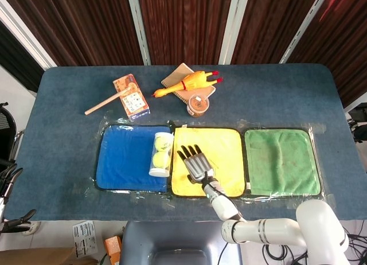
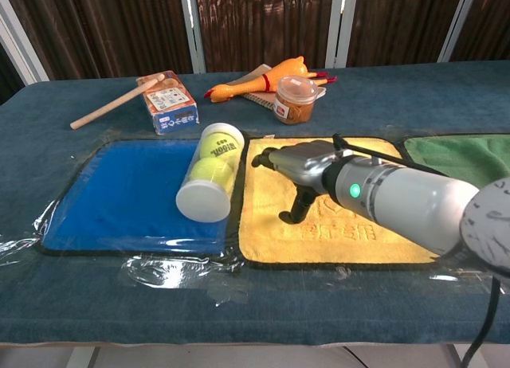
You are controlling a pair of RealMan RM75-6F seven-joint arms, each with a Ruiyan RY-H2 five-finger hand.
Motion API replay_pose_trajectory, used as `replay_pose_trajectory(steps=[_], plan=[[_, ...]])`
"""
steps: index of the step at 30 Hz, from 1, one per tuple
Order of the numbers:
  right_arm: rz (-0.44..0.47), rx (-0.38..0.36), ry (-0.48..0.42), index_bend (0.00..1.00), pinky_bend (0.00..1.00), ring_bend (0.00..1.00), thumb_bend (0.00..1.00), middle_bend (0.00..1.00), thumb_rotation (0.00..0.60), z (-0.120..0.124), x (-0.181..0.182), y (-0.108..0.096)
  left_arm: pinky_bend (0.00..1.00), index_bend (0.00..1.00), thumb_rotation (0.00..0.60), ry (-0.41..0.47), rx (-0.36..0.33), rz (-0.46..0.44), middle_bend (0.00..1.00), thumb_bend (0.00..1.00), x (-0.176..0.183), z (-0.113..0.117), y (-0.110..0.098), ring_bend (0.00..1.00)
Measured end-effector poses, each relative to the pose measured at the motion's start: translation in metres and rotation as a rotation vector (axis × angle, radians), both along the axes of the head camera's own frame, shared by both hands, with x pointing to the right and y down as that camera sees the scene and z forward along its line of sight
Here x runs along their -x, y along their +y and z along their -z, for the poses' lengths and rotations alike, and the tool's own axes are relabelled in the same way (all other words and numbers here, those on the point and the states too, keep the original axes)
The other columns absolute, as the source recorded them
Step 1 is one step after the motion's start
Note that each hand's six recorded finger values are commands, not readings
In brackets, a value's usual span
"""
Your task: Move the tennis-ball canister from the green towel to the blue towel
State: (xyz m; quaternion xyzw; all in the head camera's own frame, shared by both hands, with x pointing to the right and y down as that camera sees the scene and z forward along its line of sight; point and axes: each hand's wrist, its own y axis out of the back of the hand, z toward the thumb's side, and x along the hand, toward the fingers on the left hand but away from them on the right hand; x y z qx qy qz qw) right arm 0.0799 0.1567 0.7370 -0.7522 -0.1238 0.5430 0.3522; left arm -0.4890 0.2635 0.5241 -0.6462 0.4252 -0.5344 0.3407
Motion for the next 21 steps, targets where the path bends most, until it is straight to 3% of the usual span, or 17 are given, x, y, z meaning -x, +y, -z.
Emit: replay_pose_trajectory(steps=[21], plan=[[-0.006, 0.021, -0.056, 0.08, 0.00, 0.00, 0.31, 0.01, 0.600, -0.004, 0.049, 0.001, 0.14, 0.00, 0.600, 0.003, 0.007, -0.001, 0.01, 0.03, 0.000, 0.000, 0.001, 0.06]])
